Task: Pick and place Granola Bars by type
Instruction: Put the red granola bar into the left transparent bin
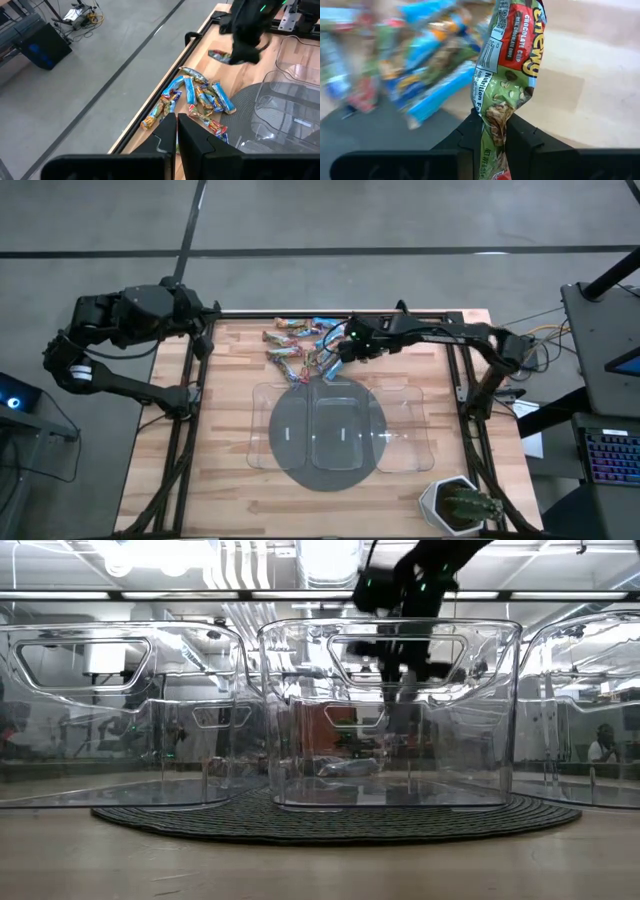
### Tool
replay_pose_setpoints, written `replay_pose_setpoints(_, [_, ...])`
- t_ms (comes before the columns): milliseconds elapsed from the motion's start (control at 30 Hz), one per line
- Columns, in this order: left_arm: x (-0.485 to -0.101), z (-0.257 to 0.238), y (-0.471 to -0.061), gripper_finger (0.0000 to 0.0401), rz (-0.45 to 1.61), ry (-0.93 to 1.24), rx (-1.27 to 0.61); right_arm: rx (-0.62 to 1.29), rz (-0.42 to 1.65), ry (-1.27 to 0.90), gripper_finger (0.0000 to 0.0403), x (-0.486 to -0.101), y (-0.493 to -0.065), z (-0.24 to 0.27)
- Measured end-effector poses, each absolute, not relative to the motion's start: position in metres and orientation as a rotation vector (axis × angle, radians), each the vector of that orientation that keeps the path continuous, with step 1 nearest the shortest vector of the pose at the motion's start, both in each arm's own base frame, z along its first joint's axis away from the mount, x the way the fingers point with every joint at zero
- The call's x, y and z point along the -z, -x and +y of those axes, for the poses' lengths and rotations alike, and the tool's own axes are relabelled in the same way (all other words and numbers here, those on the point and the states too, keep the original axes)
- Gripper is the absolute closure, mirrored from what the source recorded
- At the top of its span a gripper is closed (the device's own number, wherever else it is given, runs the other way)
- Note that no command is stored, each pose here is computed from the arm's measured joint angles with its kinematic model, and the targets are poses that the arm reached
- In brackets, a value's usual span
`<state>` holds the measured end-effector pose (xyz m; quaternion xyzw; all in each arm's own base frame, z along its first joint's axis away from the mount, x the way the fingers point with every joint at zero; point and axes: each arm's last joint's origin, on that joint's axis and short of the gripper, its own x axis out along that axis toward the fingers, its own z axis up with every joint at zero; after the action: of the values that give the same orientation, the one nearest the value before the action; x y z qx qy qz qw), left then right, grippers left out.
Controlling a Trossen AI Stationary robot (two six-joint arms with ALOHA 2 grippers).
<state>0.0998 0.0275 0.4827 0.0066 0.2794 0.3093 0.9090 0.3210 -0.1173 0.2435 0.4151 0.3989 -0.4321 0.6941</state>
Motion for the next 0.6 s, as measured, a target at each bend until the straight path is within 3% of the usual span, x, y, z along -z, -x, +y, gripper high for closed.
replay_pose_setpoints(233, [-0.483,0.028,-0.1,0.0401,0.583,-0.035,-0.632,0.779,0.769,-0.862,0.0347,-0.301,-0.298,-0.088])
replay_pose_setpoints(600, [-0.483,0.028,-0.1,0.0401,0.584,-0.036,-0.632,0.528,0.624,-0.788,0.0347,-0.352,-0.291,-0.038])
